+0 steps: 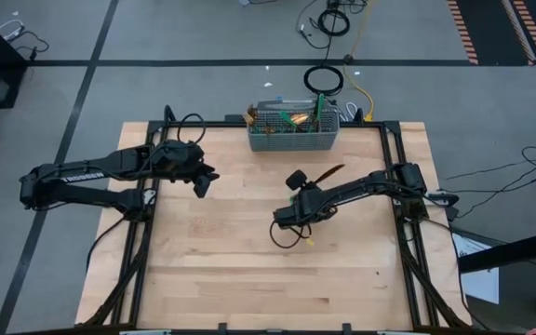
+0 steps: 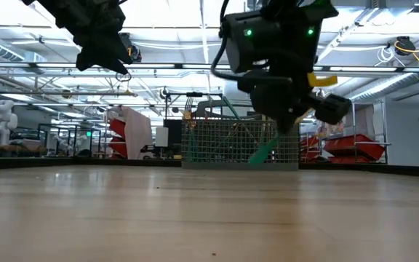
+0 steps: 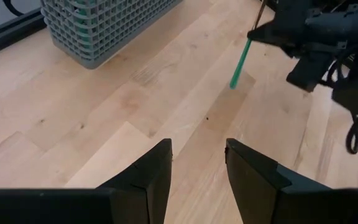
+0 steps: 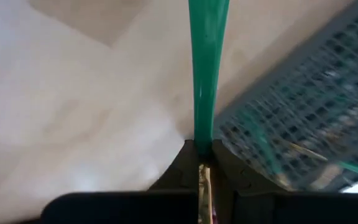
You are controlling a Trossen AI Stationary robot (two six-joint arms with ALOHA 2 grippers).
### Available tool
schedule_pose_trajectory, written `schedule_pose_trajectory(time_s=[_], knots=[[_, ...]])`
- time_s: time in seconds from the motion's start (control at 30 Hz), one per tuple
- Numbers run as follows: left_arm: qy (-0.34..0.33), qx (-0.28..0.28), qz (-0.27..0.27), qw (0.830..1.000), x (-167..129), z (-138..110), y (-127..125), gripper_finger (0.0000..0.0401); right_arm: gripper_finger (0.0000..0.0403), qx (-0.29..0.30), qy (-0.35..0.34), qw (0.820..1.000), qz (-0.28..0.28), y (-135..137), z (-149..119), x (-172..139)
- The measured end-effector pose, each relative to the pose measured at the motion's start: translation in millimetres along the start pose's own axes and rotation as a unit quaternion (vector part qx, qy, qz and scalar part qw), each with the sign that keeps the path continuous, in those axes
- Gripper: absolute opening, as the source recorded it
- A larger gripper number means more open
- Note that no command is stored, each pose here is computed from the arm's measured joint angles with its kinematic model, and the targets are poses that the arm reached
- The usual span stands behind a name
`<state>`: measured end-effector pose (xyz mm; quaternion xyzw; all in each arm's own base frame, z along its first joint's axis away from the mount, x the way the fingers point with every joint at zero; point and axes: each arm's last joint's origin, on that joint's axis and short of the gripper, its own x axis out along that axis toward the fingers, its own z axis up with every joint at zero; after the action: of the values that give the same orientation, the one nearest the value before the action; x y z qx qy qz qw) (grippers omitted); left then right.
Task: Sort silverware
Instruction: Put the green knife into the gray silverware basket with the other knives
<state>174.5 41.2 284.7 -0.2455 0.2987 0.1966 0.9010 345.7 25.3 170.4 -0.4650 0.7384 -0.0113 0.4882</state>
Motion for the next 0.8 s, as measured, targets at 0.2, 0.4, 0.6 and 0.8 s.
schedule_pose_trajectory(time_s=[0.2,0.4,0.6,0.8], knots=[[0.000,0.008,0.002,1.000,0,0,0,0.0155,0.0000,-0.052,0.039,0.996,-0.069,-11,-21,-11],[-0.007,0.013,0.015,1.000,0,0,1,0.0155,0.0000,-0.126,0.083,0.983,-0.104,-37,-61,-15],[-0.010,0.013,0.021,1.000,0,1,1,0.0155,0.0000,-0.103,0.120,0.979,-0.128,-70,-112,-12],[-0.013,0.017,0.027,0.999,0,1,2,0.0155,0.0000,-0.077,0.145,0.975,-0.150,-97,-152,-7]])
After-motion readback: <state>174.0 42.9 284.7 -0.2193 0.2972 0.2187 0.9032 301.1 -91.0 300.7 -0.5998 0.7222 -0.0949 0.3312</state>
